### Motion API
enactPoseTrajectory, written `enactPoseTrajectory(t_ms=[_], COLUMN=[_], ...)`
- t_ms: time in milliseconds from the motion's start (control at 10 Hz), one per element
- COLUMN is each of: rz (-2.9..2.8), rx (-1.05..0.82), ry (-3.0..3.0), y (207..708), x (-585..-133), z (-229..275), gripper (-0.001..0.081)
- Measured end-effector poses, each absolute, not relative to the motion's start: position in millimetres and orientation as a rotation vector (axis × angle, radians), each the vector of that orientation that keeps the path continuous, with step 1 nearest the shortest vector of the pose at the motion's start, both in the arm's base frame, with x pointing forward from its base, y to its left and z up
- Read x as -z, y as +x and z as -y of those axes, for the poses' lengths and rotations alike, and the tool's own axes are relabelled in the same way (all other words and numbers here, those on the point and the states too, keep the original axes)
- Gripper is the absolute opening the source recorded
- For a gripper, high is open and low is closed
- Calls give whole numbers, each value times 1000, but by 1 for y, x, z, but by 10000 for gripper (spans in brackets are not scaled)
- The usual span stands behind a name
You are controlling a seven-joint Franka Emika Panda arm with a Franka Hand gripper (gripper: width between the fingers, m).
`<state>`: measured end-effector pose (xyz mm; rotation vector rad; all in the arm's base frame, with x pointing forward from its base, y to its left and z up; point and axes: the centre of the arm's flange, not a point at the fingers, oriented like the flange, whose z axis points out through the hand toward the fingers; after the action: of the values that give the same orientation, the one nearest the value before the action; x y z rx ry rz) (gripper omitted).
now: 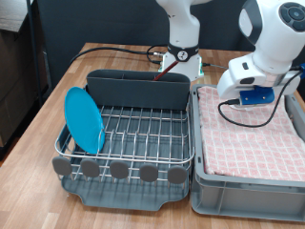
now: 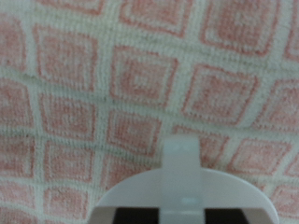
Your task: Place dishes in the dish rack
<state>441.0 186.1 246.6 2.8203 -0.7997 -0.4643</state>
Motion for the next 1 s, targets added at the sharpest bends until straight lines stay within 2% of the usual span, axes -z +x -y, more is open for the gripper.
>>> enactPoseTrajectory(t_ms=[600,800,1000], rz=[938,1038,1152], rx=[380,287,118], ry=[2862,2886,2906], y=[458,466,478], x=[-303,-327,-352], z=[-183,-177,-165], gripper=[72,72,72])
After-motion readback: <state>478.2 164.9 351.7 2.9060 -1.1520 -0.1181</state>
